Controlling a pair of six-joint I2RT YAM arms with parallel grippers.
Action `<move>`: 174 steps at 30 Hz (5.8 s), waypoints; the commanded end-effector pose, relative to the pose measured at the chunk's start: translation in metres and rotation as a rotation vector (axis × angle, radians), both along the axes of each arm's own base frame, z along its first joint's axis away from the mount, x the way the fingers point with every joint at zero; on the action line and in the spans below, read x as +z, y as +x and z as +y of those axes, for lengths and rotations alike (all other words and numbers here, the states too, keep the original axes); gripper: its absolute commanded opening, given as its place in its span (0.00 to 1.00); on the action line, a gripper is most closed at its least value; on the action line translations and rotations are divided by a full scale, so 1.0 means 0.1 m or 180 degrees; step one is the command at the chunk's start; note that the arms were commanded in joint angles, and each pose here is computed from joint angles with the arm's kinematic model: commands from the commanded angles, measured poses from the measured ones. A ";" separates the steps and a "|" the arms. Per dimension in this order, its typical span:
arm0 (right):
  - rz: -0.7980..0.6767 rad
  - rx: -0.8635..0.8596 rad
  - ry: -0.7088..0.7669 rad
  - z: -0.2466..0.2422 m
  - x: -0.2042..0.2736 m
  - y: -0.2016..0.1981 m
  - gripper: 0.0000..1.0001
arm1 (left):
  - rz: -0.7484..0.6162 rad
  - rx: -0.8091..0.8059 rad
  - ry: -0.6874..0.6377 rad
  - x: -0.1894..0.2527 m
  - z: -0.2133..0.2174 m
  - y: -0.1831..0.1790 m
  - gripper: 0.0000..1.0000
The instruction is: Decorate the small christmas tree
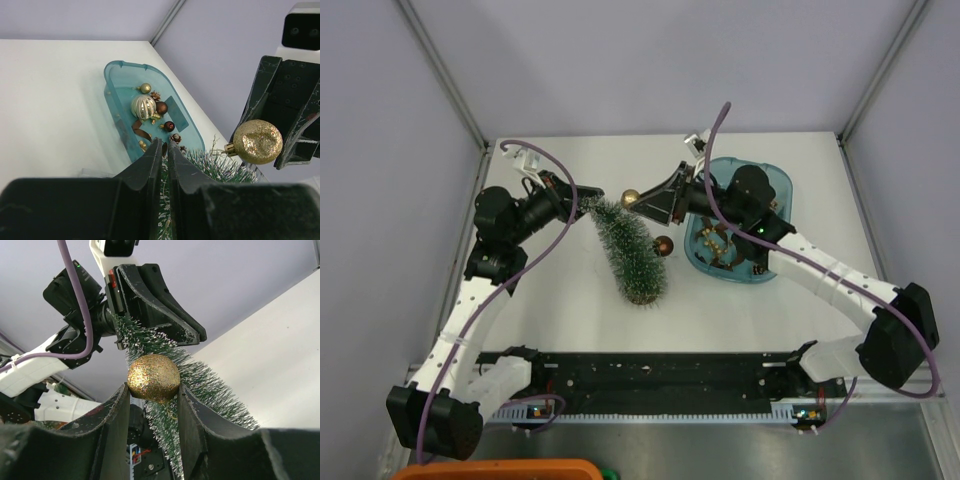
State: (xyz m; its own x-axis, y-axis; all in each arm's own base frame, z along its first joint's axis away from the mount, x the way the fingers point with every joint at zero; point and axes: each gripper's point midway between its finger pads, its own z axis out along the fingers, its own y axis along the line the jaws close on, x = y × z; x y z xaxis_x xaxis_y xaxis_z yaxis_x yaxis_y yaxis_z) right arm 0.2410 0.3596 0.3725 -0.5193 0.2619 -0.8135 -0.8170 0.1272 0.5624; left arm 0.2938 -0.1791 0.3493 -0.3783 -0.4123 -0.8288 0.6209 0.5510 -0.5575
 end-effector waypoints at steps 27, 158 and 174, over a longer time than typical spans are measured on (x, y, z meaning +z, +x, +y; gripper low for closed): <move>-0.0249 -0.0184 0.0011 0.06 0.09 0.08 0.01 | -0.0307 -0.0049 -0.0069 0.28 0.00 -0.07 0.14; 0.1569 -0.2955 -0.3397 -2.28 -3.33 1.38 0.22 | 0.0220 0.1727 0.0918 -0.23 1.08 -0.29 0.99; 0.0954 -0.3336 -0.2545 -2.30 -1.92 1.44 0.00 | 0.0239 0.2468 0.1233 -0.07 1.55 -0.36 0.99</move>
State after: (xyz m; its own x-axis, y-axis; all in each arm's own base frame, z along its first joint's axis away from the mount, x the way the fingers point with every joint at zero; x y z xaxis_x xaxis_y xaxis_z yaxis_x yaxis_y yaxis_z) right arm 0.3712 0.1315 0.1099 -0.6749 0.0960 -0.7317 0.0093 0.9925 0.1217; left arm 0.2614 -0.0528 0.3155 -0.2564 -0.2942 -0.9207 0.0758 0.9435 -0.3226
